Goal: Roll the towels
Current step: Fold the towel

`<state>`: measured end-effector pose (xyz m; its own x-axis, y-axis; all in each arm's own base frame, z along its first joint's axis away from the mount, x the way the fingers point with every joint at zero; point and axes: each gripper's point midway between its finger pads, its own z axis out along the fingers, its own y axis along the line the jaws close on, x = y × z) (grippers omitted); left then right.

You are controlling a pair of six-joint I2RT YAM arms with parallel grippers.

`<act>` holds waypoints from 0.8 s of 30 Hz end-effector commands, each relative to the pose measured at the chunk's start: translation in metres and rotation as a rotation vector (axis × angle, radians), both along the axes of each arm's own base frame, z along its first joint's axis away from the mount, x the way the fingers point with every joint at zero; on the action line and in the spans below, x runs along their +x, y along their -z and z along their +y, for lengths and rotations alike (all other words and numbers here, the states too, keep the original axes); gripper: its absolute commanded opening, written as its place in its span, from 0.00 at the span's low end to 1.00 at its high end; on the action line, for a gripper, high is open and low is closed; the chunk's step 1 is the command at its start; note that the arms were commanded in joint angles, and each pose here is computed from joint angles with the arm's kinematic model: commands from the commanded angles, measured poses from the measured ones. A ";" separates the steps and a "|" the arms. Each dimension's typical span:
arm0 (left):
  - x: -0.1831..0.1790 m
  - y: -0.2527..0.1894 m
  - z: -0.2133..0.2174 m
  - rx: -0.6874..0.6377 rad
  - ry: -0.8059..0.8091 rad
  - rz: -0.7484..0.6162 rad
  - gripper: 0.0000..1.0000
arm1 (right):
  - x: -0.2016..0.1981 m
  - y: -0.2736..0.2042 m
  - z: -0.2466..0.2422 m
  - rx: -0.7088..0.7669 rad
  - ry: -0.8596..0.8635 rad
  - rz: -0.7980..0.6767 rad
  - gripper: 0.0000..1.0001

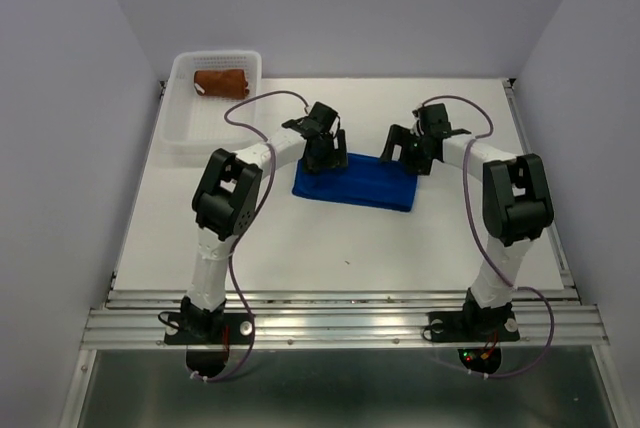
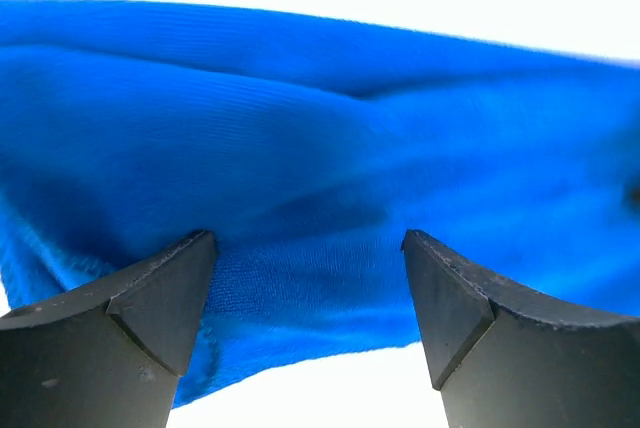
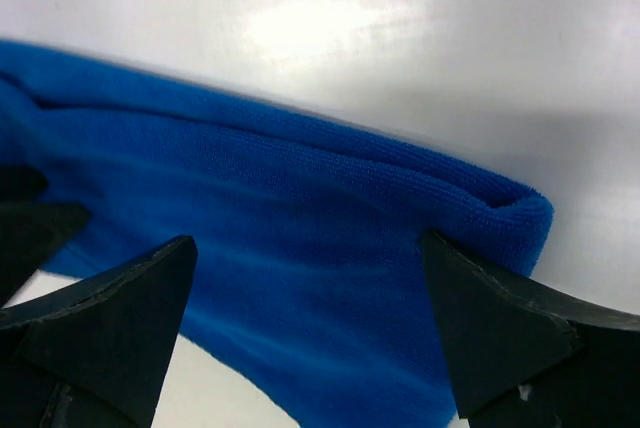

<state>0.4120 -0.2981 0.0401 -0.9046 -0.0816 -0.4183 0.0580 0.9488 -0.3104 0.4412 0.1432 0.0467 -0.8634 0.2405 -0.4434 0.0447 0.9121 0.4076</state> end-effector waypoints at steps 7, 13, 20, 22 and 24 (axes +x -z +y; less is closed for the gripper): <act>0.036 0.004 0.017 -0.025 0.002 -0.012 0.88 | -0.099 0.007 0.042 0.036 0.000 -0.009 1.00; 0.075 -0.016 -0.050 -0.230 0.147 -0.071 0.88 | -0.165 0.013 0.101 0.039 -0.148 0.060 1.00; 0.091 -0.021 -0.105 -0.325 0.254 -0.129 0.88 | -0.193 -0.020 0.168 0.081 -0.410 0.019 1.00; 0.095 -0.026 -0.098 -0.288 0.226 -0.149 0.88 | -0.194 -0.019 0.170 0.038 -0.420 0.022 1.00; 0.105 -0.041 -0.083 -0.219 0.185 -0.218 0.88 | -0.190 -0.025 0.167 0.015 -0.423 0.004 1.00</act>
